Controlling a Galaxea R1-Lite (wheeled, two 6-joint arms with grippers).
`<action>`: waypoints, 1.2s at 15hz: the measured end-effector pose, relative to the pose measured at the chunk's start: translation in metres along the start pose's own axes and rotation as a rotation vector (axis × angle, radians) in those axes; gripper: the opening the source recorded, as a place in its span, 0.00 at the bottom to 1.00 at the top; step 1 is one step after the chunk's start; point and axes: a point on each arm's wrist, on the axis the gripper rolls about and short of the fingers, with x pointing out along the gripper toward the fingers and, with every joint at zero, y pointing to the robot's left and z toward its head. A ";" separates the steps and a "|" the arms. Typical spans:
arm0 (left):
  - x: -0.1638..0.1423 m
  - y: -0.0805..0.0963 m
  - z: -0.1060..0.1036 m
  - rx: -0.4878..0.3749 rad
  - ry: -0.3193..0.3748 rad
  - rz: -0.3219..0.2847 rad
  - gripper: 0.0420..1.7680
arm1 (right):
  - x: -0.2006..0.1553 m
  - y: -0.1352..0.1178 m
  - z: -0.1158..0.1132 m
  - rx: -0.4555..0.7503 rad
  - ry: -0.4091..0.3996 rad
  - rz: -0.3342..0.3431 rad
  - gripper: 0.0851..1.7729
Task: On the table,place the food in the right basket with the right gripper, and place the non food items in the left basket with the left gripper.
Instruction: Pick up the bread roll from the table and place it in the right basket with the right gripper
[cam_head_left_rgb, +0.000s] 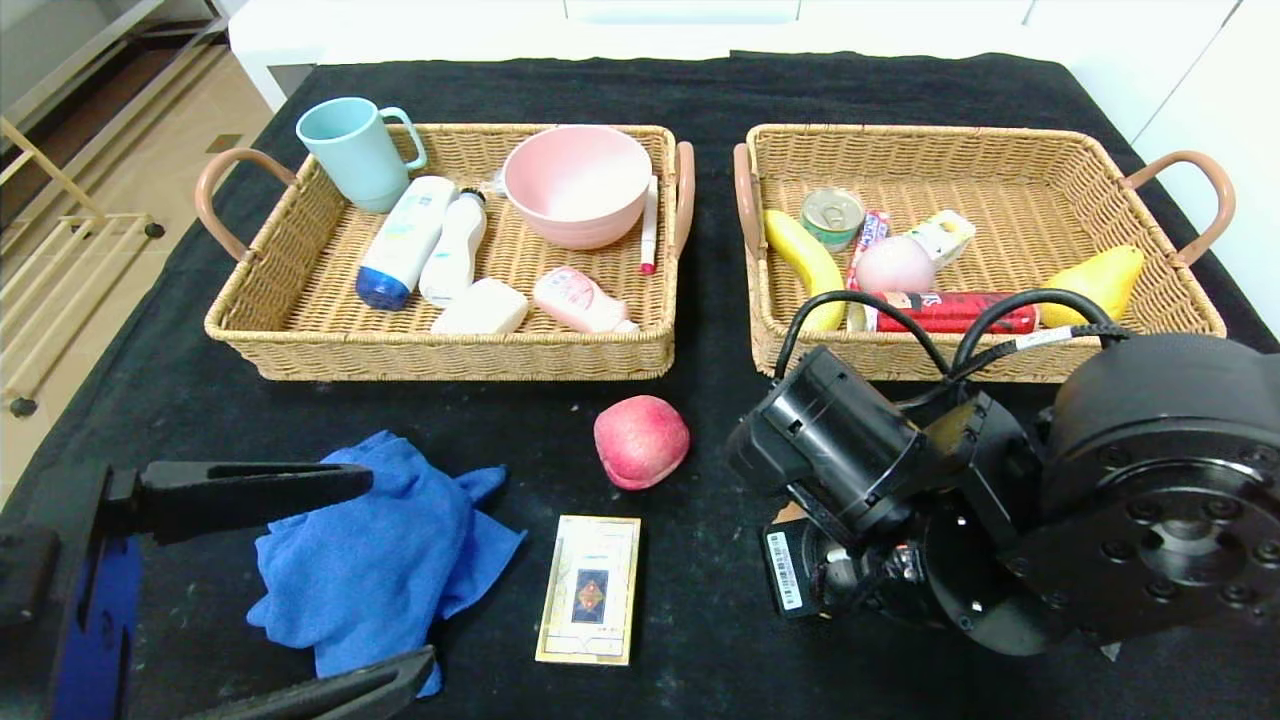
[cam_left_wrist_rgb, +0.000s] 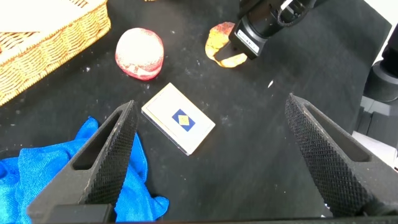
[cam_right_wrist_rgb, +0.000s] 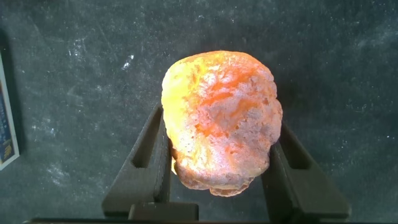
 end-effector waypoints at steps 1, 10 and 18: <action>0.000 0.000 -0.001 -0.001 0.003 -0.003 0.97 | -0.003 -0.001 0.000 -0.001 0.002 0.014 0.46; 0.004 -0.001 -0.003 -0.003 0.017 -0.019 0.97 | -0.044 -0.030 0.013 -0.074 -0.068 0.044 0.46; 0.004 -0.001 -0.004 -0.003 0.018 -0.019 0.97 | -0.058 -0.081 0.056 -0.070 -0.191 0.000 0.46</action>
